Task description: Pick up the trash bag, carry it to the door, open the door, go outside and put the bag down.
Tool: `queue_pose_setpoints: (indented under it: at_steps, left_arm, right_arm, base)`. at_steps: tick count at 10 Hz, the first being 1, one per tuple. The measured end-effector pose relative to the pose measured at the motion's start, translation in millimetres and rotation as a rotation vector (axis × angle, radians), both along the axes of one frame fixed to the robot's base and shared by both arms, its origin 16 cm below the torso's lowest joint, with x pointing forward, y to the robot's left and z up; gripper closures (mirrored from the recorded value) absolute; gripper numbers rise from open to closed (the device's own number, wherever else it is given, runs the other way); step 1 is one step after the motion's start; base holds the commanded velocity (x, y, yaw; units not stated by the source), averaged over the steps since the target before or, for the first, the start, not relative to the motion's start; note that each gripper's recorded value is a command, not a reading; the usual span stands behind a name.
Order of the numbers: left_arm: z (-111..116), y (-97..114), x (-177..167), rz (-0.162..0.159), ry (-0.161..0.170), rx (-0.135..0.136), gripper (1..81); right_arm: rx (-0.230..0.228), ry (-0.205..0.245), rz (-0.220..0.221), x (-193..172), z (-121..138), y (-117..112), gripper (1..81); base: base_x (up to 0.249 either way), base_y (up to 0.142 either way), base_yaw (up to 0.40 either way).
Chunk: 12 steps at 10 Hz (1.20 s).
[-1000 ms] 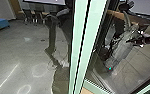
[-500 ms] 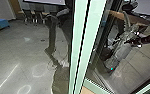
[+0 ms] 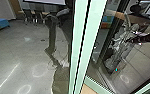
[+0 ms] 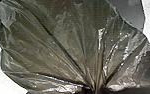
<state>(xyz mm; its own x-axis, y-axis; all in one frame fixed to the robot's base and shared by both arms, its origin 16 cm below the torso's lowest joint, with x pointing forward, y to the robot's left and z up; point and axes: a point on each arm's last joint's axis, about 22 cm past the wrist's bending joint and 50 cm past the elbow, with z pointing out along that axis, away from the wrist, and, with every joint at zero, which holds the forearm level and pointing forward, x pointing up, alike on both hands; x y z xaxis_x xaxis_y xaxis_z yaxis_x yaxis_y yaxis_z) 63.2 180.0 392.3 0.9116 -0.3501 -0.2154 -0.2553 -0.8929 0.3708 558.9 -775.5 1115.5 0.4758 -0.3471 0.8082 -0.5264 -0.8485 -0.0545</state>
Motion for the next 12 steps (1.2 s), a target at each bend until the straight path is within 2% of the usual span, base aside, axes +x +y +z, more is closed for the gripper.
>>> queue_pose_setpoints:
  at_steps: [2, 4, 8, 10, 12]
  left_arm:
    - [0.0, -0.4, 0.0, 0.001, 0.000, 0.000, 81.1]
    - [0.1, -0.8, -0.4, 0.001, 0.001, -0.001, 81.1]
    - [0.1, -1.2, -0.4, 0.001, 0.001, -0.001, 81.1]
    - [0.6, -5.0, -1.9, 0.001, 0.003, -0.006, 81.1]
    - [0.9, -4.7, -3.0, 0.000, 0.008, -0.005, 81.1]
  right_arm:
    - [-0.051, -0.046, 0.002, 2.4, 32.9, -10.3, 1.0]
    - [-0.099, -0.077, -0.005, -4.3, 54.8, -25.3, 1.0]
    - [-0.117, -0.081, -0.089, -59.1, 58.4, -75.8, 1.0]
    - [-0.139, -0.051, -0.112, -85.4, 44.8, -94.7, 1.0]
    - [-0.169, -0.033, -0.114, -95.8, 44.2, -103.7, 1.0]
  base:
    - [0.000, 0.000, 0.000]
    - [0.000, 0.000, 0.000]
    - [0.000, 0.000, 0.000]
    - [0.000, 0.000, 0.000]
    - [0.000, 0.000, 0.000]
